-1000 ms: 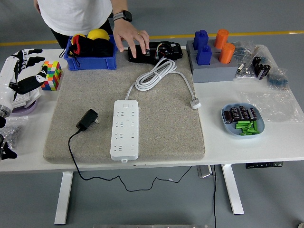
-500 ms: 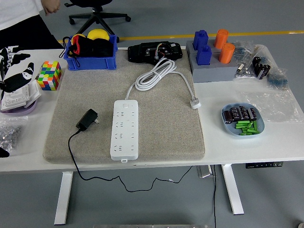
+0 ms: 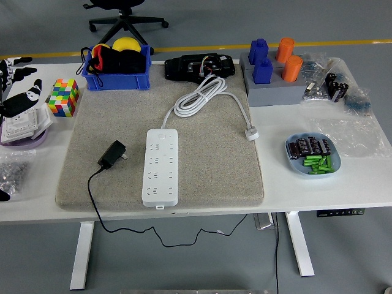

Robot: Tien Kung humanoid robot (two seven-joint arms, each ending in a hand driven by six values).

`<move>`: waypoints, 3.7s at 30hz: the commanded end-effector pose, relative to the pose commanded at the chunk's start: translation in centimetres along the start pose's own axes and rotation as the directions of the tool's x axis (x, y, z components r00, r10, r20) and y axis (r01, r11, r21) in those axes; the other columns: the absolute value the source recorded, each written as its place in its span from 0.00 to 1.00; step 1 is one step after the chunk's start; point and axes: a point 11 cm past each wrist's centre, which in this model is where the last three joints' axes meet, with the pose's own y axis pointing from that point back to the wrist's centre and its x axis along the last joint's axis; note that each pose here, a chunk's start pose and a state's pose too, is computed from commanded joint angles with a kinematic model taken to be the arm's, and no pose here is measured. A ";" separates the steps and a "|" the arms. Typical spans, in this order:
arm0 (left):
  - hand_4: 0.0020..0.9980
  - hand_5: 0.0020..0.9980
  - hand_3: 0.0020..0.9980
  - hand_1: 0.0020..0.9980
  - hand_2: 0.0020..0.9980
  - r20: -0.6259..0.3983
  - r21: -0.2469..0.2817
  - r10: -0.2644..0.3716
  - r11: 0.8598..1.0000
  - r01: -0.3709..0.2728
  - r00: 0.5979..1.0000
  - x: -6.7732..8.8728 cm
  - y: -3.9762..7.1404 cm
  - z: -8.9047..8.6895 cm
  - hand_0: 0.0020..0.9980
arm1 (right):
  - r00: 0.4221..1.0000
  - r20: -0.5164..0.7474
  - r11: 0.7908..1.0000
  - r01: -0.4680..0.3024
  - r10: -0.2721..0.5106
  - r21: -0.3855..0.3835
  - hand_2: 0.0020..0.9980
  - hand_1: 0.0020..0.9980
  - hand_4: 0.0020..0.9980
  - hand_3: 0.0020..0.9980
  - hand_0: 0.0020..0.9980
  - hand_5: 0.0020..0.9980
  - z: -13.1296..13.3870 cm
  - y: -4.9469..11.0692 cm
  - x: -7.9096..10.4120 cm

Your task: Pull the plug out,throw it away,press the button

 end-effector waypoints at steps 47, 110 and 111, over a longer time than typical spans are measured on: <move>0.61 0.00 0.76 0.75 0.67 0.018 0.052 -0.021 0.998 0.020 1.000 -0.4 1.6 -1.8 0.78 | 0.999 0.044 0.999 0.010 -0.008 -0.044 0.67 0.69 0.76 0.66 0.73 0.63 2.3 0.2 0.1; 0.61 0.00 0.75 0.74 0.67 0.035 0.042 0.021 0.999 -0.022 0.999 1.3 2.0 -1.6 0.77 | 1.000 0.029 1.000 0.003 -0.002 -0.027 0.67 0.69 0.76 0.66 0.73 0.63 1.3 0.1 0.4; 0.61 0.00 0.75 0.74 0.67 0.036 0.042 0.021 0.999 -0.022 0.999 1.3 1.9 -1.6 0.77 | 1.000 0.028 1.000 0.004 -0.003 -0.026 0.67 0.69 0.76 0.66 0.73 0.63 1.3 0.1 0.4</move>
